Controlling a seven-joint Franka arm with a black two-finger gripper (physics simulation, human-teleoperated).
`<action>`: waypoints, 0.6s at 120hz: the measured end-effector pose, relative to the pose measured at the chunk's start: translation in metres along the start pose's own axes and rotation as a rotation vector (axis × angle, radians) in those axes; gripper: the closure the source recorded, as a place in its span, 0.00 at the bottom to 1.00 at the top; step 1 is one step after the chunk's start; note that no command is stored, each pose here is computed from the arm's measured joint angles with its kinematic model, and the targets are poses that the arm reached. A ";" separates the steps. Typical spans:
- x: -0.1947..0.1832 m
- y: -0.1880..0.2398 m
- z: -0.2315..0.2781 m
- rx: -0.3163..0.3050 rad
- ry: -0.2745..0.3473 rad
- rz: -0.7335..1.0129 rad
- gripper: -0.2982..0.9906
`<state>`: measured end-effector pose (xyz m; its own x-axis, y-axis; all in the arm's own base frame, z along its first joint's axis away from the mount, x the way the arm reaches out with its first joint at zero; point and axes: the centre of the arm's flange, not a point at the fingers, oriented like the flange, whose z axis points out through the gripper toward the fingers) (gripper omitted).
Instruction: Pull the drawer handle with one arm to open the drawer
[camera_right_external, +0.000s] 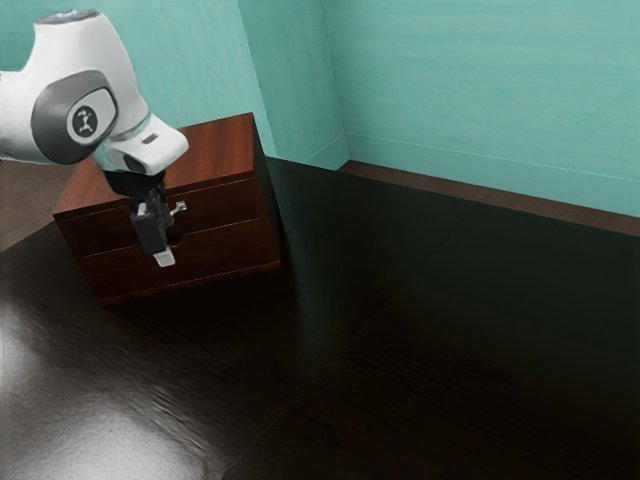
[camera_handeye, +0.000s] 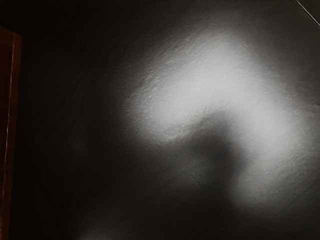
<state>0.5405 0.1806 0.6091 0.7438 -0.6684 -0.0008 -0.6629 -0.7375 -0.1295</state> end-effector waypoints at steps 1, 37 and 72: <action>0.000 -0.001 0.001 0.003 0.001 0.004 0.23; -0.016 -0.037 0.027 0.052 0.004 0.093 0.23; -0.019 -0.055 0.024 0.070 0.007 0.149 0.23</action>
<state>0.5649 0.2361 0.5920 0.6367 -0.7709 -0.0180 -0.7582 -0.6215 -0.1969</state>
